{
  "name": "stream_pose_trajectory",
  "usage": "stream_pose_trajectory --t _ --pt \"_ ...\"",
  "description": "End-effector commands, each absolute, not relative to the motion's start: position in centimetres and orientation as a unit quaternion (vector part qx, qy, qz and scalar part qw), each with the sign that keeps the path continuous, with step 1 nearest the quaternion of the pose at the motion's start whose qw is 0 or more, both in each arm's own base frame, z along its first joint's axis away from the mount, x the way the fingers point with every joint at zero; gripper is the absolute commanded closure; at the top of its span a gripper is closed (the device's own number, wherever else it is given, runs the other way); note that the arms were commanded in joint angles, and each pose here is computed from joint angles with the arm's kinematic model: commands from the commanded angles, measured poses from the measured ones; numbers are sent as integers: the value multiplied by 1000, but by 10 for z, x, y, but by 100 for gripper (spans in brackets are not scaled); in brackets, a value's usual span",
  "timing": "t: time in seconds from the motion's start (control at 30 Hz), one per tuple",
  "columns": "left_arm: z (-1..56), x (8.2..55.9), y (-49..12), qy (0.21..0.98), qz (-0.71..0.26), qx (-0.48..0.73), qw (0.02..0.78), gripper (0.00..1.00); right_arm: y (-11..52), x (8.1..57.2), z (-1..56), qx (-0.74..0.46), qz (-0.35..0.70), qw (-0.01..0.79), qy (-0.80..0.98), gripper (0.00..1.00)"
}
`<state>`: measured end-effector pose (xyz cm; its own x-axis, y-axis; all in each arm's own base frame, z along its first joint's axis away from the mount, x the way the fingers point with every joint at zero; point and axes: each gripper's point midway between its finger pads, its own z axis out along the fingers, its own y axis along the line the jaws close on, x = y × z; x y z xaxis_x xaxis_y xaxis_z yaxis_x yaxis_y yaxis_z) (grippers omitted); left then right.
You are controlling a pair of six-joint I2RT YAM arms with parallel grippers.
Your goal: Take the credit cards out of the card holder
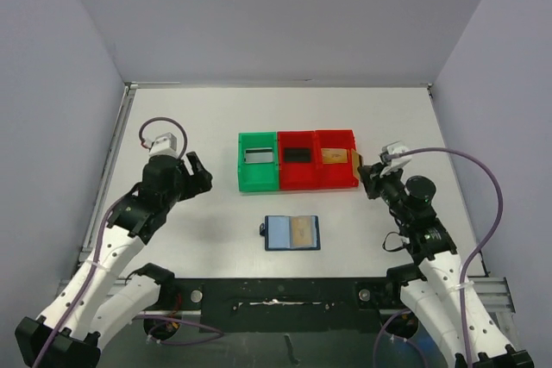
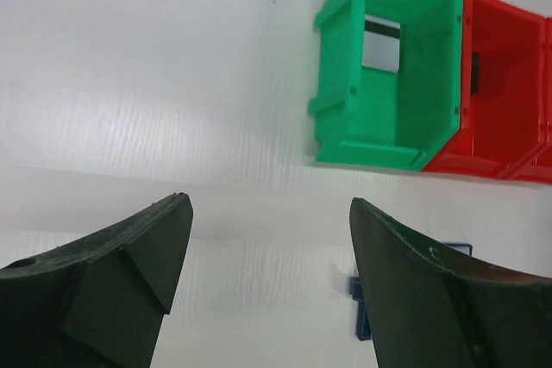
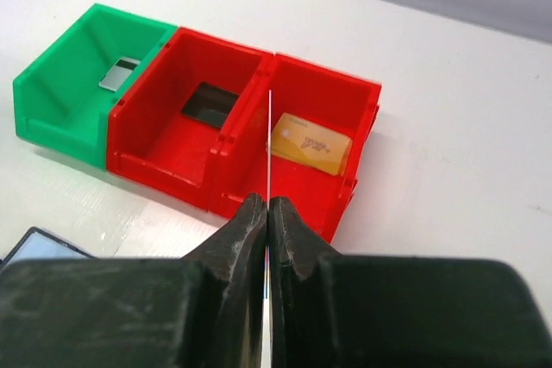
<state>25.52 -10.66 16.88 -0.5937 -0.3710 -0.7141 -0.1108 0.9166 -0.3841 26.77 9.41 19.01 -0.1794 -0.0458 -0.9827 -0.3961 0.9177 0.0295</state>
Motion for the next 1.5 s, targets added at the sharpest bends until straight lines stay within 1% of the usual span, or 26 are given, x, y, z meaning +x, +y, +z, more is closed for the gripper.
stream_pose_trajectory --t 0.0,0.1,0.2,0.27,0.33,0.53,0.73,1.07,1.23,1.47 --pt "196 265 -78 858 -114 -105 490 27 97 282 230 -187 112 624 751 100" --pt "192 273 -70 854 -99 -101 501 27 89 294 226 -212 38 601 770 100" --pt "184 276 -64 859 -81 -106 495 27 86 304 240 -254 -29 610 750 100" --pt "185 276 -64 857 -82 -109 498 27 82 312 246 -269 -59 618 736 100" --pt "186 276 -63 853 -85 -110 503 27 79 323 239 -291 -76 604 738 100" --pt "193 274 -55 845 -70 -122 516 27 104 342 214 -413 -3 572 709 100" --pt "194 271 -54 841 -75 -126 521 27 122 354 186 -524 17 515 678 100" --pt "191 273 -56 845 -74 -122 515 26 119 382 160 -563 -18 471 679 100" --pt "189 274 -57 847 -74 -119 513 26 124 393 154 -574 -31 469 670 100" --pt "188 274 -60 849 -79 -115 510 26 127 406 138 -597 -43 447 665 100"
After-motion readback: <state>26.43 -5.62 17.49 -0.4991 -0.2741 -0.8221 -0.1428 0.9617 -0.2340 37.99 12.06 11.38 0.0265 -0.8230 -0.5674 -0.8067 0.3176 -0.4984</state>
